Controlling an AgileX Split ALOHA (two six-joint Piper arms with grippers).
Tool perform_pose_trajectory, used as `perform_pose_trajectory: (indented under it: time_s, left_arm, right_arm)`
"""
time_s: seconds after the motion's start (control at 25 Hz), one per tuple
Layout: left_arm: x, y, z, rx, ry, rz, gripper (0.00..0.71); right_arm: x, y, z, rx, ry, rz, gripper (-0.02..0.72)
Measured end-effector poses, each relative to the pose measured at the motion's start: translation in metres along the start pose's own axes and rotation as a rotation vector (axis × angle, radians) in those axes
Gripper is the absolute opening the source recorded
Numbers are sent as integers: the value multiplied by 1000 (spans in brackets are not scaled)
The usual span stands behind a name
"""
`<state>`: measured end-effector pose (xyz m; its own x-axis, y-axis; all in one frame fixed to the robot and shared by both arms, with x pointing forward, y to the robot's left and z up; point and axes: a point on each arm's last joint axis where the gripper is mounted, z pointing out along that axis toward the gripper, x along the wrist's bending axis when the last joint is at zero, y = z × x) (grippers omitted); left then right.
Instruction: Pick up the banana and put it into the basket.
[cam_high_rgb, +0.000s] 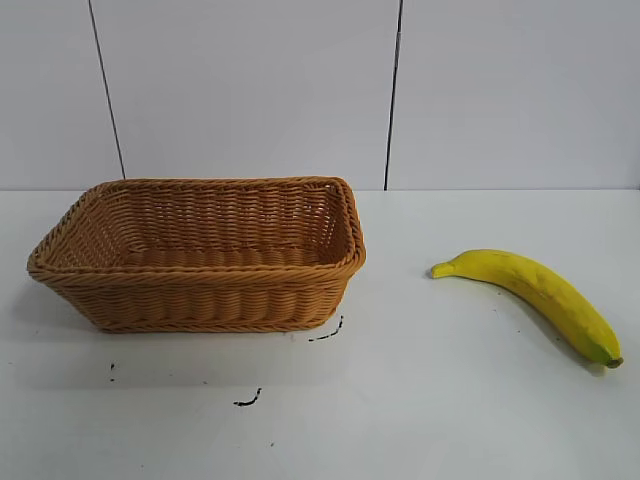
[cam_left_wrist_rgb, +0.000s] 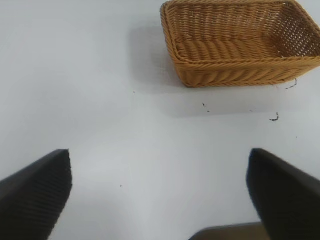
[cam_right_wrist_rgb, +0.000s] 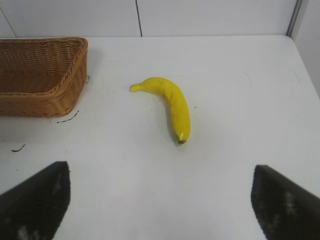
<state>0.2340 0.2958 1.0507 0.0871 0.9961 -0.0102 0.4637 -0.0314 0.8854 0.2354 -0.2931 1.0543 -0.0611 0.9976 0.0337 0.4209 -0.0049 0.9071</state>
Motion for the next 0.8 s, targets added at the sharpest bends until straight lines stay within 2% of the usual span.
perform_pose_trajectory:
  time_s: [0.44, 0.6, 0.8]
  left_arm:
    - [0, 0, 0, 0, 0, 0, 690]
    - [0, 0, 0, 0, 0, 0, 690]
    - [0, 0, 0, 0, 0, 0, 690]
  right_arm:
    - [0, 0, 1, 8, -2, -1, 683]
    - [-1, 18, 11, 113, -3, 4, 683]
    - [-2, 69, 41, 276, -5, 12, 683]
